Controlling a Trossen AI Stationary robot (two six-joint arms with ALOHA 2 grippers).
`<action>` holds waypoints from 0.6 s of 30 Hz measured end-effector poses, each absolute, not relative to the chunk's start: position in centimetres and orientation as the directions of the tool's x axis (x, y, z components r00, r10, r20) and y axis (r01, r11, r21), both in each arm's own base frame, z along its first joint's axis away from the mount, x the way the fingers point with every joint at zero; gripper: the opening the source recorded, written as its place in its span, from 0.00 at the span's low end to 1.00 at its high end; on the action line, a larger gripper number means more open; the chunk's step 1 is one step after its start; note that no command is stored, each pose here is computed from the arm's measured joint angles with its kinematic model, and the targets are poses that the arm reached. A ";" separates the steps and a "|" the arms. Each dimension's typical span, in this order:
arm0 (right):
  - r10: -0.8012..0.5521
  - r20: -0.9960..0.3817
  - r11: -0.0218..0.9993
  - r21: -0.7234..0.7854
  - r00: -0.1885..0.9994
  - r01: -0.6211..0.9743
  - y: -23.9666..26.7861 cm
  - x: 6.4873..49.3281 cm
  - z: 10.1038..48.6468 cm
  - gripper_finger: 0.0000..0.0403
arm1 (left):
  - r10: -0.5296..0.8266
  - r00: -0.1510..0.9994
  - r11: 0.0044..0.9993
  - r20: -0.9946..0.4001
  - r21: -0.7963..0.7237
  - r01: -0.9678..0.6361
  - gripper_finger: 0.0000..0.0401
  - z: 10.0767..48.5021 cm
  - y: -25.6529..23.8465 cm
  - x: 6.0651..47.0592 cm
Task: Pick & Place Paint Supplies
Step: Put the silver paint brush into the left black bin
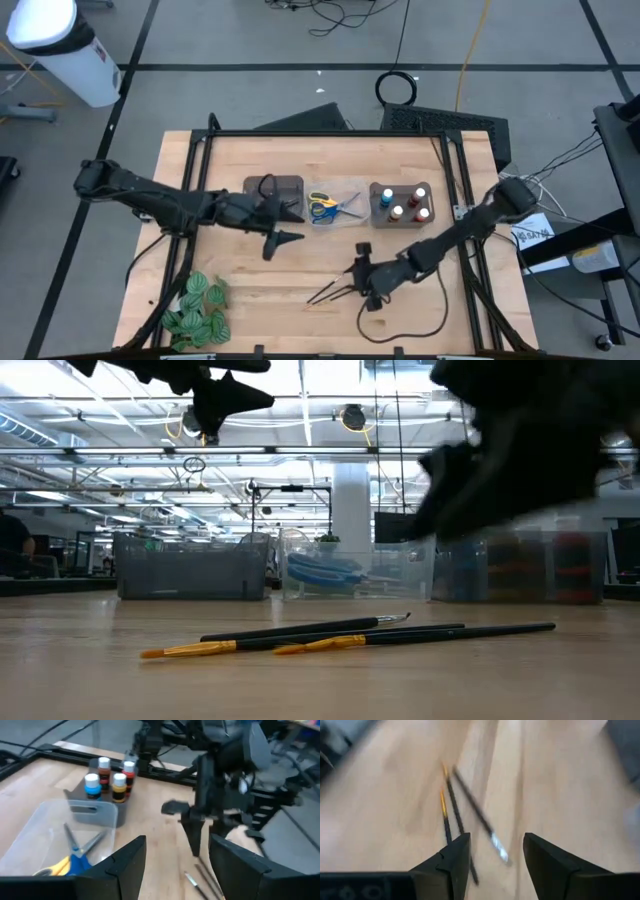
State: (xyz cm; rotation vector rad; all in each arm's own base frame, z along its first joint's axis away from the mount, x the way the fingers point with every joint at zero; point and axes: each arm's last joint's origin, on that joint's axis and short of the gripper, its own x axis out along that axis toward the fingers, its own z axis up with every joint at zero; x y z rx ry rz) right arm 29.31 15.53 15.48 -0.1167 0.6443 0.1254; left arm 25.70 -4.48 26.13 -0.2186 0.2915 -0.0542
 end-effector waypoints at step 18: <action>0.200 -0.698 0.967 0.025 0.688 -0.255 12.2 32.5 9.2 0.29 | -0.063 0.940 0.979 -0.336 -0.206 -0.008 0.56 25.4 -5.2 25.5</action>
